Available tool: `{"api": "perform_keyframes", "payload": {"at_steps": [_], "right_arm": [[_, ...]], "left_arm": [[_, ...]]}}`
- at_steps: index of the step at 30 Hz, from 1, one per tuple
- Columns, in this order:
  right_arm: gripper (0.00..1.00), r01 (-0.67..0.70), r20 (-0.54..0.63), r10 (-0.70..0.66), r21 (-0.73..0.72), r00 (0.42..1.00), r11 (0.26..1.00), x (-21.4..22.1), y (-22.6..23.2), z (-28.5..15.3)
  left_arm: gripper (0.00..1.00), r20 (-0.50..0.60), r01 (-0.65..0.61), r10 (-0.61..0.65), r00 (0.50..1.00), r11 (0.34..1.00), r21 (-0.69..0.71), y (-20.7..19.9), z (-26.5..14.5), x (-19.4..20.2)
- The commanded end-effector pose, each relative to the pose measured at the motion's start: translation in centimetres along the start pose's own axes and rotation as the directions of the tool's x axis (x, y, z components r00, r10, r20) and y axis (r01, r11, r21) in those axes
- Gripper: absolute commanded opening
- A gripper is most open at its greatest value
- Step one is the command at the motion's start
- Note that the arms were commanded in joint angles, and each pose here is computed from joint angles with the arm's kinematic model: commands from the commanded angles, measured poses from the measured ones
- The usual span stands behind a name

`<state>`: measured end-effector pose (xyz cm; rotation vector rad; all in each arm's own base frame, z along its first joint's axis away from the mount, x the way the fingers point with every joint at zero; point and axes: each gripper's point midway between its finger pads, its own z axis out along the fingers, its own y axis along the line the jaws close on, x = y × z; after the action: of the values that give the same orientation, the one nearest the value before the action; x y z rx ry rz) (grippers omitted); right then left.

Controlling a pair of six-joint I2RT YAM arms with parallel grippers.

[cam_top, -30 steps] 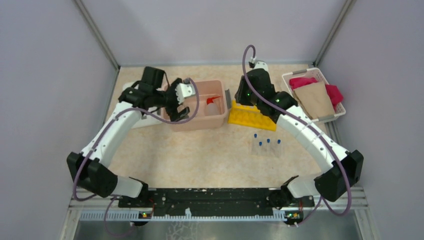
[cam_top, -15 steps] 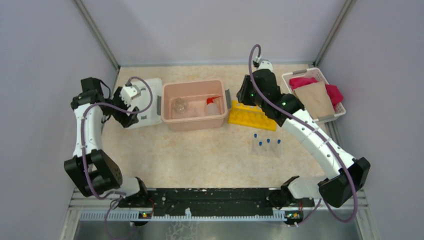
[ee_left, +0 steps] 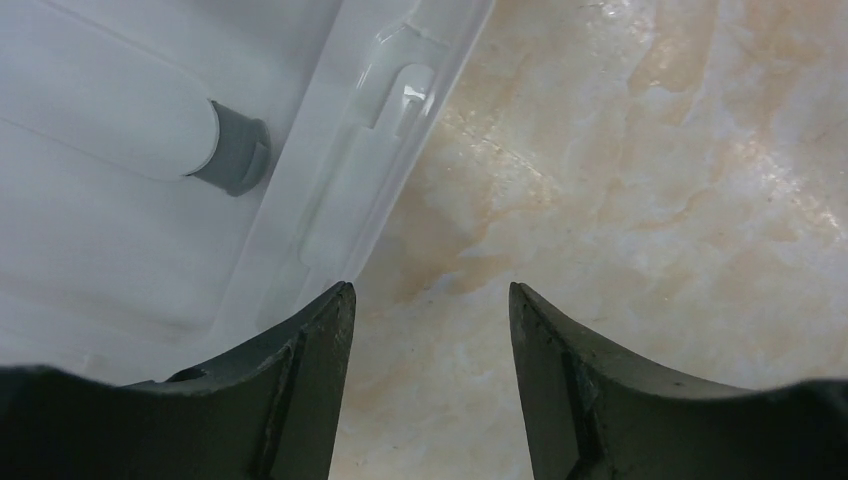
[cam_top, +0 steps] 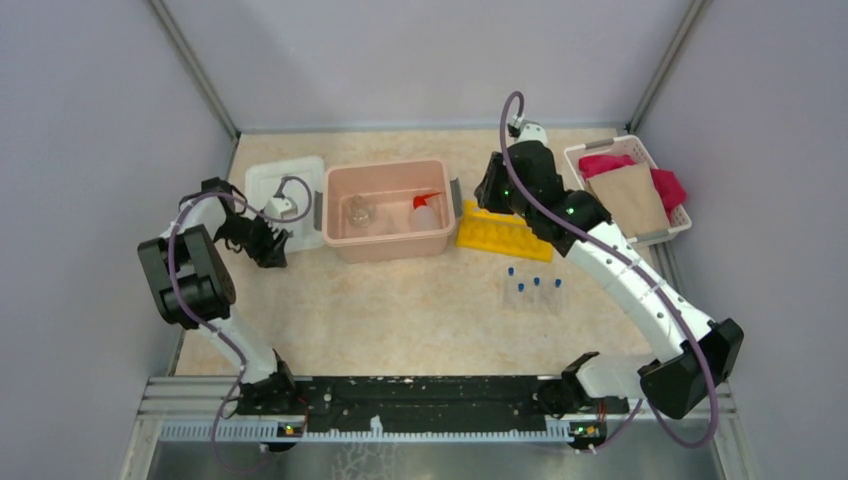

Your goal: Organize the chemistry lab equipment

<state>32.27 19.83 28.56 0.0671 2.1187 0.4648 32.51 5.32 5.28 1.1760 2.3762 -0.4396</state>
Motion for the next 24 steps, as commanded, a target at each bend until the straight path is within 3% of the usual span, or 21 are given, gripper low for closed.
{"api": "perform_keyframes", "payload": {"at_steps": [1,12,14,18,24], "right_arm": [[0.25,-0.024,0.061,0.027,-0.037,0.998,0.999,-1.6,0.4,-1.4],[0.22,-0.030,0.048,0.033,-0.058,0.998,0.998,-1.3,0.9,-1.0],[0.22,-0.030,0.047,0.033,-0.059,0.998,0.998,-1.3,0.9,-0.9],[0.22,-0.027,0.045,0.031,-0.070,0.999,0.997,-1.4,1.2,-0.9],[0.22,-0.020,0.041,0.023,-0.077,0.999,0.997,-1.6,1.5,-0.9]], "left_arm": [[0.63,-0.012,-0.021,0.020,1.000,0.998,-0.055,2.1,1.0,0.0],[0.42,-0.080,-0.136,0.124,0.989,0.977,-0.166,3.2,2.2,0.9],[0.33,-0.088,-0.161,0.148,0.985,0.971,-0.175,3.0,2.0,0.9],[0.02,-0.085,-0.180,0.166,0.982,0.964,-0.197,2.6,0.7,0.2],[0.00,-0.074,-0.189,0.177,0.982,0.951,-0.243,1.4,-3.0,-1.7]]}}
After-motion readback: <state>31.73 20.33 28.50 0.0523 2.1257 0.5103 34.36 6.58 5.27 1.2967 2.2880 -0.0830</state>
